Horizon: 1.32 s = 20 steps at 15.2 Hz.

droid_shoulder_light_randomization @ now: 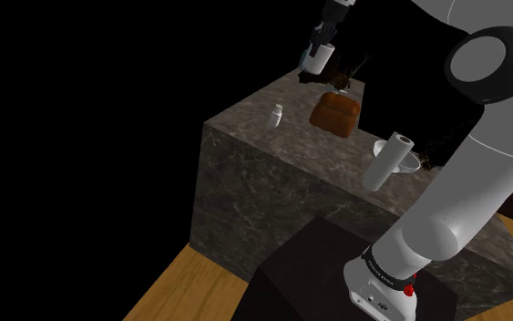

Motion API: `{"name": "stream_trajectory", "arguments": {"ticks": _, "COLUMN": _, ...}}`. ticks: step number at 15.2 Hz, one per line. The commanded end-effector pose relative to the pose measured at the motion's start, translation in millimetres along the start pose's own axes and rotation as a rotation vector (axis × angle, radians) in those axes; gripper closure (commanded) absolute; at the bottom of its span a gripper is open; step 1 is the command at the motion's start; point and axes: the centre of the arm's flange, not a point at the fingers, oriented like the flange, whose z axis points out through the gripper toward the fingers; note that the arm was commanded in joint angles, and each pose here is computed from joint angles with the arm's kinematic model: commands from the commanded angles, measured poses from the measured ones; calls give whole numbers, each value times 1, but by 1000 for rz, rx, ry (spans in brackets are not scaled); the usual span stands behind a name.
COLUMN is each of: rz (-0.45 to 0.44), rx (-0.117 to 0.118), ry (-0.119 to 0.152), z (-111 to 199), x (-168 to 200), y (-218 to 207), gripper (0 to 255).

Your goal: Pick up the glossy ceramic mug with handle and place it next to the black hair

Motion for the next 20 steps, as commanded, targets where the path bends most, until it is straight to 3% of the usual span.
{"name": "stream_trajectory", "arguments": {"ticks": 1, "rz": 0, "rx": 0, "ry": 0, "z": -11, "x": 2, "y": 0, "gripper": 255}}
{"name": "stream_trajectory", "arguments": {"ticks": 16, "rz": 0, "rx": 0, "ry": 0, "z": -85, "x": 13, "y": 6, "gripper": 255}}
{"name": "stream_trajectory", "arguments": {"ticks": 20, "rz": 0, "rx": 0, "ry": 0, "z": -91, "x": -36, "y": 23, "gripper": 255}}
